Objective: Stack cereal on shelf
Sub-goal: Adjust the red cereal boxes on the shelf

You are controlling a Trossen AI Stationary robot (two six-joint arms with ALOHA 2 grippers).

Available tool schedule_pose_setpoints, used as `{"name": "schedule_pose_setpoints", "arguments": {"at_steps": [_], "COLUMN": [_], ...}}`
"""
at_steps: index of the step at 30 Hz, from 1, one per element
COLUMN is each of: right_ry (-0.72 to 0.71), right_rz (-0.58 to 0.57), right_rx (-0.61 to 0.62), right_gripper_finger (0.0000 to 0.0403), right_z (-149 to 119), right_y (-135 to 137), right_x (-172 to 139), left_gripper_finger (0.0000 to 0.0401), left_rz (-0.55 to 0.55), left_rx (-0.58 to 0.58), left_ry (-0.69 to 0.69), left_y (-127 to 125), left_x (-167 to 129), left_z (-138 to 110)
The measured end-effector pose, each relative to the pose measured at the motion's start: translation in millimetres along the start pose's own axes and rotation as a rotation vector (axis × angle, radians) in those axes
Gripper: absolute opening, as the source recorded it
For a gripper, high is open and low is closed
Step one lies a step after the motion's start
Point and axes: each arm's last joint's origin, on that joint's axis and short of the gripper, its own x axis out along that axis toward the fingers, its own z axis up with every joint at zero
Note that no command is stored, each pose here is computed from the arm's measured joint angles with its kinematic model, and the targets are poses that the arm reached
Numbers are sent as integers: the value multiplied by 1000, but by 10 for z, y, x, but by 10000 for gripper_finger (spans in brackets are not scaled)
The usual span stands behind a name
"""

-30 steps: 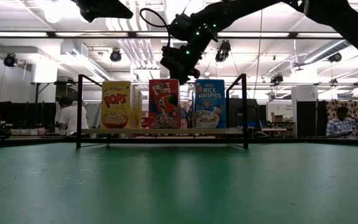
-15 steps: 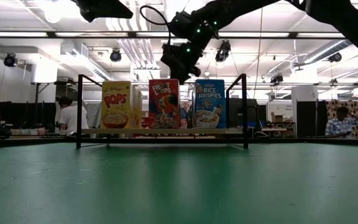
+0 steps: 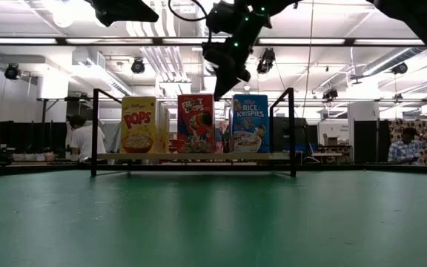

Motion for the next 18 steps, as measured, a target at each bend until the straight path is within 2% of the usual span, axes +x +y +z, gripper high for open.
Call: {"name": "schedule_pose_setpoints", "arguments": {"at_steps": [6, 18], "right_ry": [48, 39], "right_rz": [7, 25], "right_rx": [4, -18], "right_gripper_finger": [12, 12], "right_z": [-58, -45], "right_y": [29, 161], "right_x": [31, 34], "left_gripper_finger": [0, 0], "left_rz": [0, 0], "left_rx": [0, 0], "left_ry": [0, 0], "left_y": [0, 0], "left_x": [1, 1], "left_z": [0, 0]}}
